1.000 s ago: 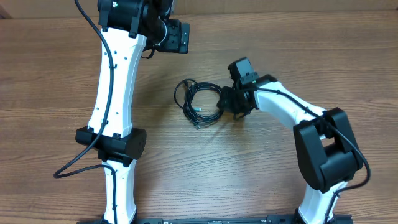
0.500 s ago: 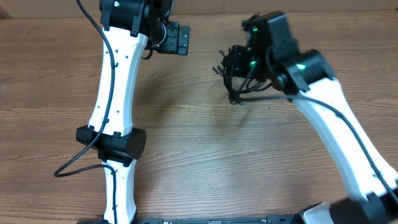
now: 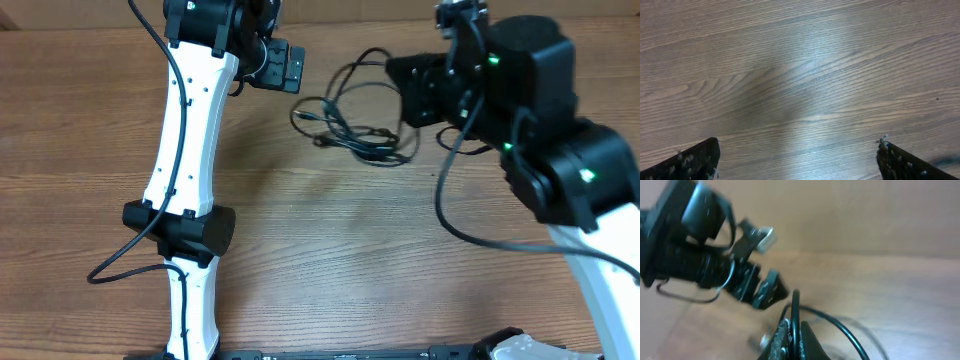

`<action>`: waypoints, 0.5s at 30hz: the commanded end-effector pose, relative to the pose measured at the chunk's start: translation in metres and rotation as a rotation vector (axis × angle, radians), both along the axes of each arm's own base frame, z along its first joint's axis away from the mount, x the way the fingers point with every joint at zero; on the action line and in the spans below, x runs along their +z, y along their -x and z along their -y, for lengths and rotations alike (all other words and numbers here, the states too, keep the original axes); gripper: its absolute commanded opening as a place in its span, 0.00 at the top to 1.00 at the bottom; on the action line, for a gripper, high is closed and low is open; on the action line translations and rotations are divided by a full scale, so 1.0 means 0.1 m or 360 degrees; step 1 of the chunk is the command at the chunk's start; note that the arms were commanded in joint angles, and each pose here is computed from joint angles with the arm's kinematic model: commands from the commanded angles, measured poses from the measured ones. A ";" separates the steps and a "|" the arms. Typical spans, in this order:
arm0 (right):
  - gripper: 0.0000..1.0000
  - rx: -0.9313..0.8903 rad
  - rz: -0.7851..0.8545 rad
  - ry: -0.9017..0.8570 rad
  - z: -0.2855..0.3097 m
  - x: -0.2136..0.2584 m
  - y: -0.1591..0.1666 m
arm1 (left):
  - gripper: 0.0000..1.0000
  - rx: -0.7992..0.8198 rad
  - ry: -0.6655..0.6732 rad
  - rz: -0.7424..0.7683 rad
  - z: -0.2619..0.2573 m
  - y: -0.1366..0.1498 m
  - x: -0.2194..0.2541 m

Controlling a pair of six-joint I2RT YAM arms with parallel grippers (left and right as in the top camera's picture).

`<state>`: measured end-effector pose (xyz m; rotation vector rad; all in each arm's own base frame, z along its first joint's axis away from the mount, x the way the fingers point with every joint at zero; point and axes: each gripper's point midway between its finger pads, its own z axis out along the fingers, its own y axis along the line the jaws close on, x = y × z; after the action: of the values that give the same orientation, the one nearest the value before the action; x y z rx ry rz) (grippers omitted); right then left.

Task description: Untangle cables

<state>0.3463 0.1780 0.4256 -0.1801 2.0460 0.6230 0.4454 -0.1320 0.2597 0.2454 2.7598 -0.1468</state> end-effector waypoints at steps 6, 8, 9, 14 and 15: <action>0.96 -0.0191 0.0166 0.0152 0.34 0.21 -0.05 | 0.00 -0.0327 0.0148 0.0016 0.27 0.13 0.12; 0.96 -0.0190 0.0161 0.0154 0.35 0.21 -0.04 | 0.00 -0.0474 0.0235 0.0019 0.40 0.18 0.15; 0.96 -0.0190 0.0157 0.0156 0.35 0.20 -0.04 | 0.00 -0.0565 0.0294 0.0022 0.49 0.21 0.17; 0.96 -0.0184 0.0133 0.0177 0.35 0.16 -0.02 | 0.00 -0.1146 0.0753 0.0133 1.01 0.49 0.46; 0.96 -0.0184 0.0130 0.0179 0.36 0.15 -0.02 | 0.00 -0.1218 0.0814 0.0164 1.06 0.53 0.52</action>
<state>0.3512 0.1465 0.4245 -0.1480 2.0440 0.4340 0.4196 -0.1986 0.2763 0.8066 2.5807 -0.6484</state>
